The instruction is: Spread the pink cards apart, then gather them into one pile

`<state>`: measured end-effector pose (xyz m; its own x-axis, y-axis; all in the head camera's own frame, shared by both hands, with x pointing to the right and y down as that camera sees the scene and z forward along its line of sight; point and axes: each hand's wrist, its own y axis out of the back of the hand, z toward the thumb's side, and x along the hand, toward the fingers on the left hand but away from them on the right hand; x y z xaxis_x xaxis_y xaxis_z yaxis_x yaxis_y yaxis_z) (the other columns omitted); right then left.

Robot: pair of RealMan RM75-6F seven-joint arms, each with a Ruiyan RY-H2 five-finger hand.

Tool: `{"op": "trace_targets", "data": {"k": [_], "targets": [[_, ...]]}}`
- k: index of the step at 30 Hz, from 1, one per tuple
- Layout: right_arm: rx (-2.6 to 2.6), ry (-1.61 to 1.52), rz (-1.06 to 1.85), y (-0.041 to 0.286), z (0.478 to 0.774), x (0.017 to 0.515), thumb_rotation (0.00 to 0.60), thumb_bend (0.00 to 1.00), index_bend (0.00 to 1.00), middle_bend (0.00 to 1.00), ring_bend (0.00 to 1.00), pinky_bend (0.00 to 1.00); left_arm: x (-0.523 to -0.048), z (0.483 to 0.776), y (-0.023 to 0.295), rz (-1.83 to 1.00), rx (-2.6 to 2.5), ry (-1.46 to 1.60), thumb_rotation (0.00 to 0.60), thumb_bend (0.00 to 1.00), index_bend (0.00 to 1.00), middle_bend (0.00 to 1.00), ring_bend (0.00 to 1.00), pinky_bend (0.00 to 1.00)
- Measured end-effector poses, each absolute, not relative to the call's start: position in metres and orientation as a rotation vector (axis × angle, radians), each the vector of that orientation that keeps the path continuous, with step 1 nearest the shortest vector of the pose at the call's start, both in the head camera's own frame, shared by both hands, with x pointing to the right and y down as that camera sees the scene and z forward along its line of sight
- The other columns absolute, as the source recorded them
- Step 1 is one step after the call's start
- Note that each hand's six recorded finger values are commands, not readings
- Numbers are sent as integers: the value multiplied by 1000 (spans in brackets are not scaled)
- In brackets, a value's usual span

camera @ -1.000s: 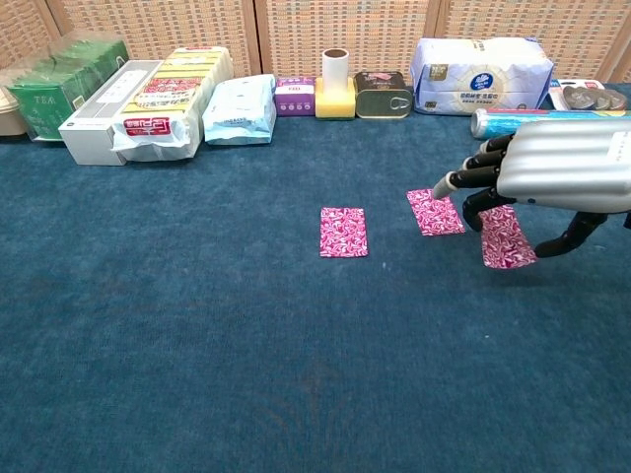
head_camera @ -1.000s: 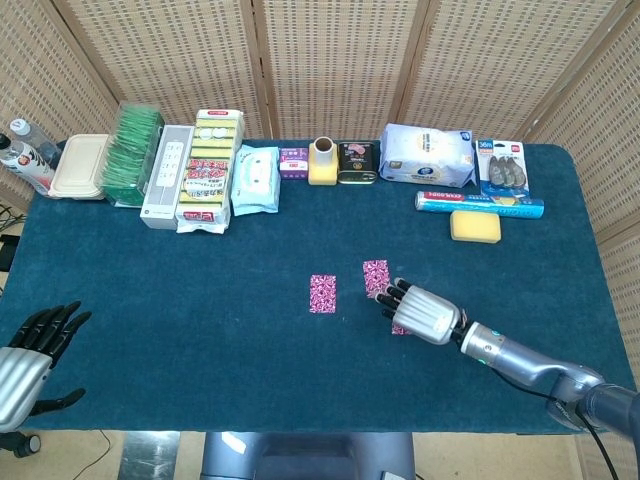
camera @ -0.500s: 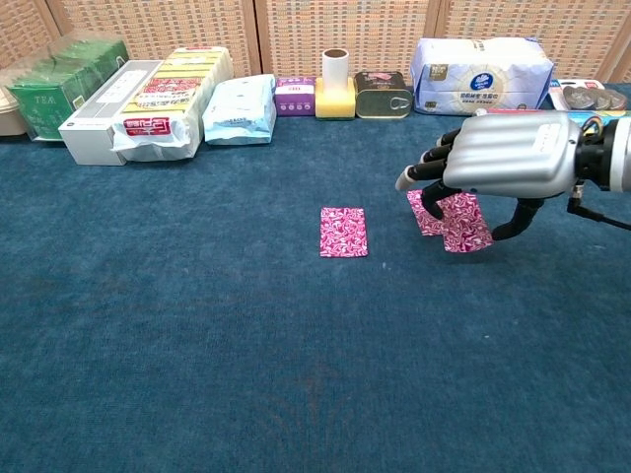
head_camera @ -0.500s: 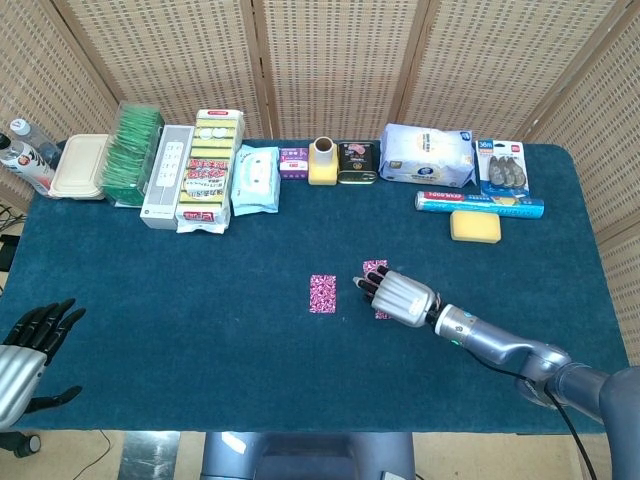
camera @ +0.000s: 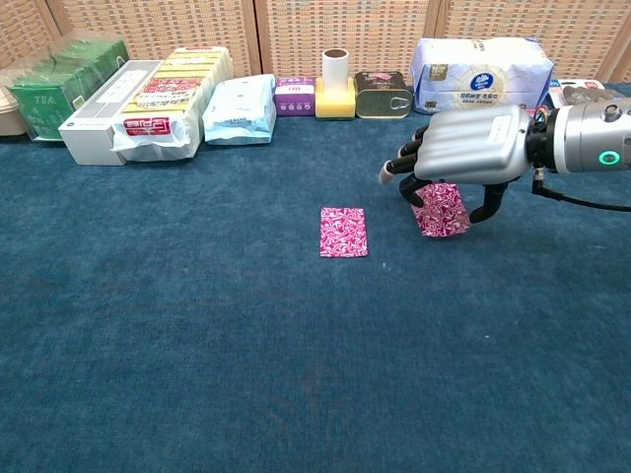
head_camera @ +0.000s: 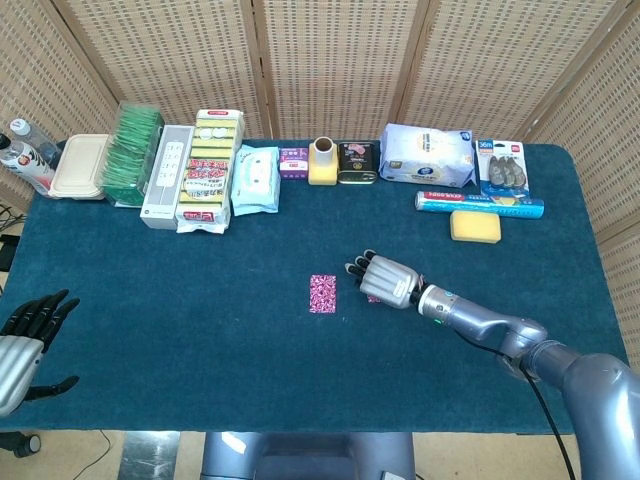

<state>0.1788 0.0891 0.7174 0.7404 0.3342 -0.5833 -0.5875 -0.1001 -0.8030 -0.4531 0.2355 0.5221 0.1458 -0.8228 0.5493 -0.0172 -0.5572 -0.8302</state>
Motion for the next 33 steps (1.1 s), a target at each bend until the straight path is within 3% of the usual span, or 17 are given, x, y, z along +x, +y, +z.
{"op": "trace_targets", "data": {"k": [33], "targets": [[-1445,277,794,82,729,171,600,244,366,167,240,402,-451,527,236,-1507,-1727,795,600,80,0,0,0,60]]}}
